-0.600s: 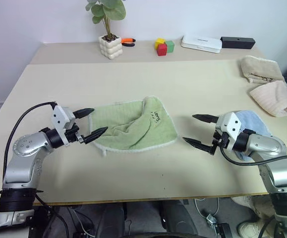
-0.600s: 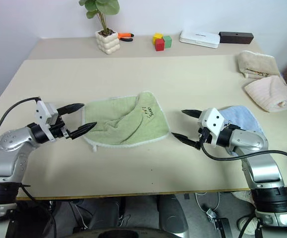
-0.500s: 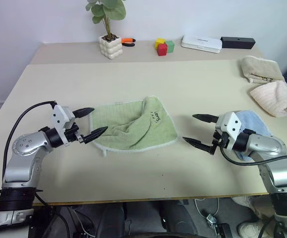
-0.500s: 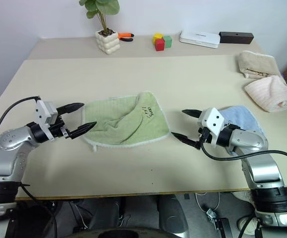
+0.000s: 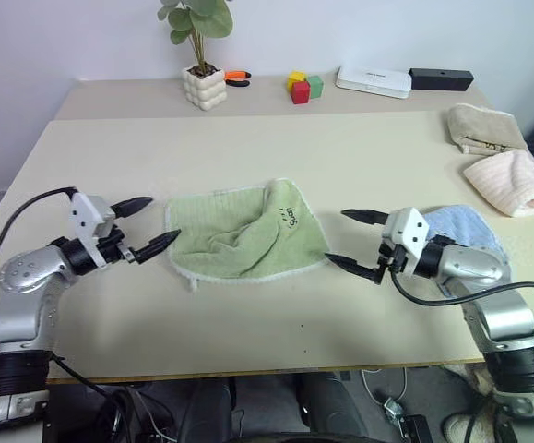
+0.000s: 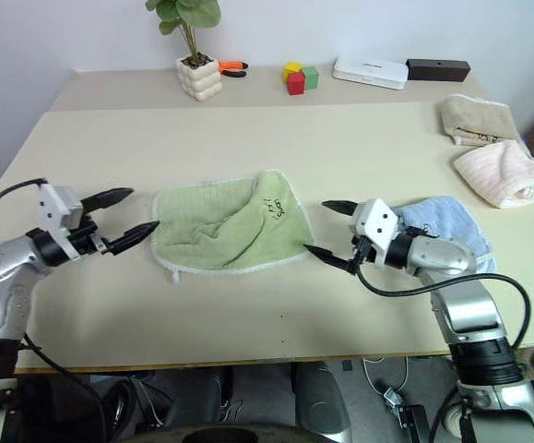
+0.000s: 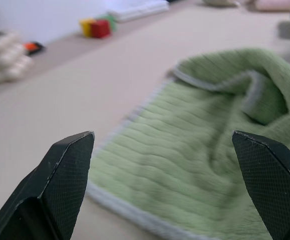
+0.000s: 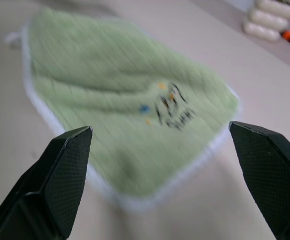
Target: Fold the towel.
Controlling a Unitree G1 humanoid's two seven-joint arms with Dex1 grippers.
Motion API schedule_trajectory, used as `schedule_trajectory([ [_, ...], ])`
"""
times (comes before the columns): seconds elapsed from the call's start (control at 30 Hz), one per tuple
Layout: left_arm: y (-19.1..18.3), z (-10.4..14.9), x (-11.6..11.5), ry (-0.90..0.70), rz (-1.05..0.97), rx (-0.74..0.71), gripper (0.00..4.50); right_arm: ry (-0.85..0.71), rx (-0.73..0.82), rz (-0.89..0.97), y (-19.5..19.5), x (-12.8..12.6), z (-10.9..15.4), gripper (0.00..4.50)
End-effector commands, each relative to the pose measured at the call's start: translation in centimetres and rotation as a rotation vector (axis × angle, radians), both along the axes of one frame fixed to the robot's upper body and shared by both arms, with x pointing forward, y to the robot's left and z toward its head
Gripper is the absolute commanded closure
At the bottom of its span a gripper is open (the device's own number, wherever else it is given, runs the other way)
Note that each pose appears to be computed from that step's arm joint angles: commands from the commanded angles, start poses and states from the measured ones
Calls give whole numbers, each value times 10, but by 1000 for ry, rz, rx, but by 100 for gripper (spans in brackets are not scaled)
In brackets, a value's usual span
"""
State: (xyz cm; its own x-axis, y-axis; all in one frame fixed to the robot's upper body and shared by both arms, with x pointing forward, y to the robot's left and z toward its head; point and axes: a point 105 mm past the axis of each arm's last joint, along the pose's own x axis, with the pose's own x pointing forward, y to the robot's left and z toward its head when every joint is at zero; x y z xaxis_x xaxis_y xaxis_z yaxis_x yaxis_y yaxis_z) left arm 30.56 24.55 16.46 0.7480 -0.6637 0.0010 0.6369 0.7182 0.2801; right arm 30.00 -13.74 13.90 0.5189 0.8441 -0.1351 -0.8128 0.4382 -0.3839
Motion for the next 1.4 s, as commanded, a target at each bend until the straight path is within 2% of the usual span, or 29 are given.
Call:
schedule_trajectory([
  [0.03, 6, 14, -6, -35, 41, -22, 0, -40, 5, 49, 12, -3, 6, 4],
  [0.23, -6, 10, -2, -6, 3, -22, 0, -121, -113, 74, 11, -9, 3, 4],
  [0.33, -16, 11, 1, -15, -22, -23, 0, -206, -325, 108, 1, -16, -3, 4],
  [0.47, -19, 11, 6, -10, -43, -13, 0, -244, -458, 145, -3, -15, -7, 4],
  [0.7, -24, 11, 8, -13, -65, 1, 0, -206, -557, 176, -1, -6, -32, 4],
  [0.8, -20, 14, 5, -21, -51, 7, 0, -127, -567, 128, -2, 7, -43, 4],
  [0.93, -16, 16, 1, -24, -37, 17, 0, -47, -580, 90, -3, 18, -50, 126],
  [1.13, -16, 16, -5, -22, -25, 13, 0, -28, -601, 65, 3, 31, -54, 429],
  [1.17, -16, 16, -6, -21, -23, 12, 0, -22, -591, 65, 4, 32, -54, 441],
  [1.4, -10, 13, -6, -27, 8, 42, 0, 9, -597, 59, -5, 27, -51, 441],
])
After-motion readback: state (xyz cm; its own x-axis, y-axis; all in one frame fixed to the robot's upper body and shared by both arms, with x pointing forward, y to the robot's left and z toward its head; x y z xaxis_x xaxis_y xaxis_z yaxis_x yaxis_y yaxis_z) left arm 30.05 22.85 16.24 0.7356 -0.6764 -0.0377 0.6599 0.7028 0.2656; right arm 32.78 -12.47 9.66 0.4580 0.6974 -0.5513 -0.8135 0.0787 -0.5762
